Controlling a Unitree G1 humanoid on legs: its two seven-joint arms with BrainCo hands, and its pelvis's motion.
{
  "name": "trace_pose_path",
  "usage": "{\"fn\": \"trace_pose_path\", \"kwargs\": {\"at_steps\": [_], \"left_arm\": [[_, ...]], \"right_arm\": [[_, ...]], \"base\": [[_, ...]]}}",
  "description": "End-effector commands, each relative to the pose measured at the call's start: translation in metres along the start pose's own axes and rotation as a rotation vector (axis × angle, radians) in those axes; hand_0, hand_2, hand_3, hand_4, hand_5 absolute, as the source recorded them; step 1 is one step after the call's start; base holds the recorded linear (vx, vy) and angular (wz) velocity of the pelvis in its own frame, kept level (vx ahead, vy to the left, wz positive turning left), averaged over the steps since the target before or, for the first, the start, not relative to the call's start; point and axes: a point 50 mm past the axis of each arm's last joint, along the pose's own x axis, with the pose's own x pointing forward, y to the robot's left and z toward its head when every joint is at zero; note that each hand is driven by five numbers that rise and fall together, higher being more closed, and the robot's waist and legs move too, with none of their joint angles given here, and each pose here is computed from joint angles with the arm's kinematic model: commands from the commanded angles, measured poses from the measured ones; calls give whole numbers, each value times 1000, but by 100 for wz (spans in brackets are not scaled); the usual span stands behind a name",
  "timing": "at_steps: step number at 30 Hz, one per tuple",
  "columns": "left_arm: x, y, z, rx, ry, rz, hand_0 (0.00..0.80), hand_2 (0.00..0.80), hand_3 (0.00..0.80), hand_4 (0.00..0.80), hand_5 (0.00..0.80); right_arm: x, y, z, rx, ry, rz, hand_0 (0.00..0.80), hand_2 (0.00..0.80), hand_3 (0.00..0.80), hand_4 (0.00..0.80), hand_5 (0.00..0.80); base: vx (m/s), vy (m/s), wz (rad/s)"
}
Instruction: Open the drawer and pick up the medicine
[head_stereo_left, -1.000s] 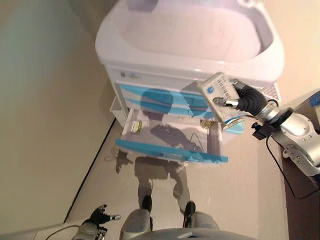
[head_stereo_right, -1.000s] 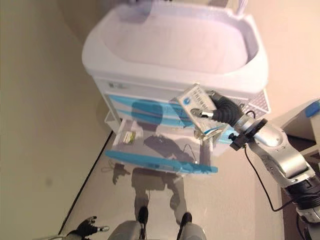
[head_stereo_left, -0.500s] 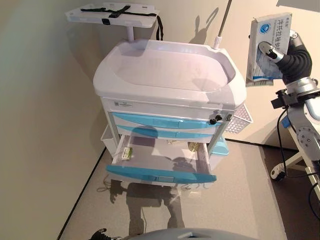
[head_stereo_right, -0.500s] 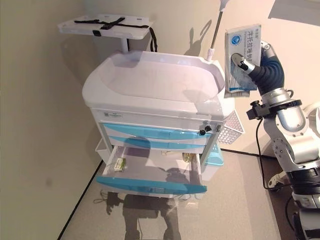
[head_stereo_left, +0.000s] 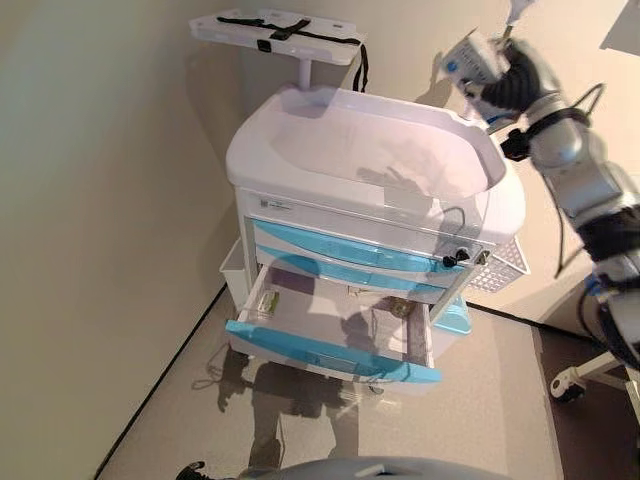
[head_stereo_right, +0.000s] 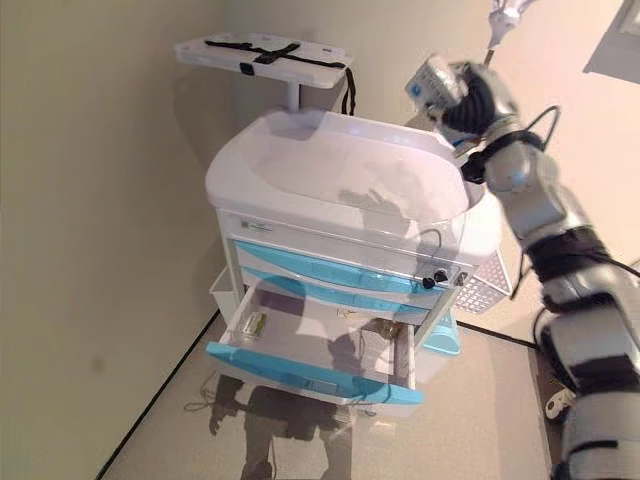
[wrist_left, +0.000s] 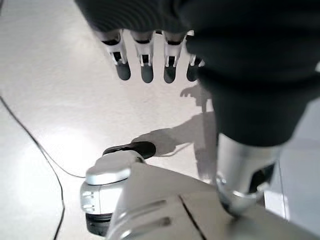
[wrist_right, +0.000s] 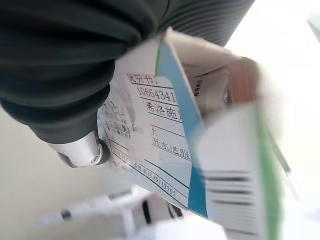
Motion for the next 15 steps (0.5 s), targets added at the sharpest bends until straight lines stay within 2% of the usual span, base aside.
{"fn": "trace_pose_path", "kwargs": {"at_steps": [1,11,15], "left_arm": [[1,17,2,9,-2,53,0,0,0,0,0],[1,25,7,31,-16,71,0,0,0,0,0],[2,27,14,38,-37,76,0,0,0,0,0]], "right_arm": [[17,-19,7,-129,35,-35,800,800,800,800,800],[12,20,-17,-275,159,129,800,800,800,800,800],[3,34,-34,-229,244,155,800,800,800,800,800]], "base": [[10,8,21],[22,3,21],[19,-4,16]]}}
